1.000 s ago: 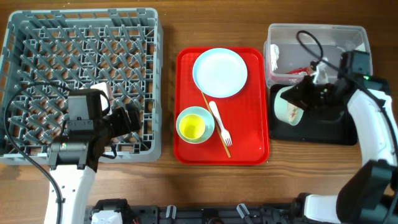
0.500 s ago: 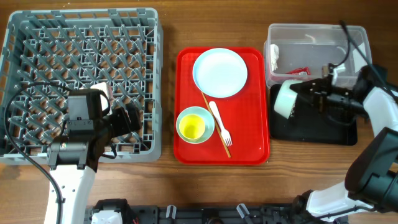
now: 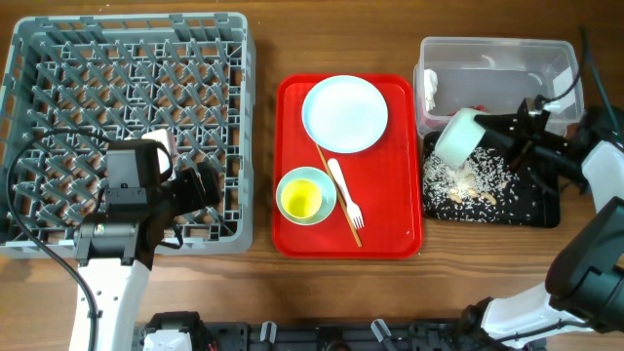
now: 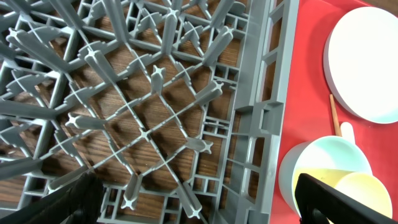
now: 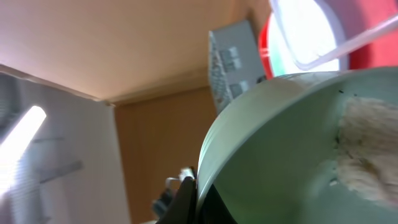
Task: Sort waste into correct bins and load items into the dishwasher rack
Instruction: 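Tip the rice bowl over the black tray to dump the rice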
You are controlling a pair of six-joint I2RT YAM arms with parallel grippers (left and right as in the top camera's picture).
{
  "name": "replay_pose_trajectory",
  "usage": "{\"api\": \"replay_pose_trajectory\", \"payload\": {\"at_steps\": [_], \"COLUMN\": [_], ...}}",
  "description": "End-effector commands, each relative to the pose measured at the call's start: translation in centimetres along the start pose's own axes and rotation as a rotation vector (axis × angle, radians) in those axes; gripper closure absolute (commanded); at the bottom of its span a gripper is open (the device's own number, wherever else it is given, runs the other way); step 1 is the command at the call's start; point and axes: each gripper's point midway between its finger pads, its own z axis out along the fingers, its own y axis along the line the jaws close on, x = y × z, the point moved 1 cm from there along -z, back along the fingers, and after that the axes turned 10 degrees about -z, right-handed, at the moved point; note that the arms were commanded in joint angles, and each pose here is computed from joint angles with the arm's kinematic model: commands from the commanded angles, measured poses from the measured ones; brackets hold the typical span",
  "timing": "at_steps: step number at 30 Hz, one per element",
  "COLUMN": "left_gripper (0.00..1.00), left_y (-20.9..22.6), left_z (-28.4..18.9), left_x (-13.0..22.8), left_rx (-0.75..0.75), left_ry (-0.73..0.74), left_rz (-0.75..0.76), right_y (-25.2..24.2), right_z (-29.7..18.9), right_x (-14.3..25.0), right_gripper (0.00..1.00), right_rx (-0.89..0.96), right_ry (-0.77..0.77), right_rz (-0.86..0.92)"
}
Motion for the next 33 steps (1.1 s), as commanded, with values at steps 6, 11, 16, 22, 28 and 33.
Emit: {"api": "replay_pose_trajectory", "payload": {"at_steps": [6, 11, 16, 22, 28, 33], "left_gripper": [0.00, 0.00, 0.00, 0.00, 0.00, 0.00], "left_y": [-0.4, -0.4, -0.4, -0.4, -0.4, -0.4], "left_z": [-0.3, -0.3, -0.3, -0.3, -0.3, -0.3], "left_x": [-0.4, -0.4, -0.4, -0.4, -0.4, -0.4], "left_rx": [0.017, 0.017, 0.017, 0.017, 0.017, 0.017], "left_ry": [-0.005, -0.005, -0.005, -0.005, -0.005, -0.006], "left_rz": [-0.007, -0.007, -0.007, -0.007, -0.007, -0.007], "right_y": [1.7, 1.7, 1.6, 1.7, 1.3, -4.2], "right_z": [-2.3, -3.5, -3.9, -3.9, -3.9, -3.1], "right_x": [-1.1, -1.6, -1.8, -1.8, -1.9, -0.6], "right_gripper": [0.96, 0.96, 0.96, 0.96, 0.96, 0.96], "right_rx": [-0.145, -0.154, -0.159, -0.159, -0.129, 0.231], "right_ry": [-0.026, -0.057, -0.064, -0.064, -0.085, -0.099], "right_rz": [0.195, 0.288, 0.350, 0.349, 0.162, 0.050]}}
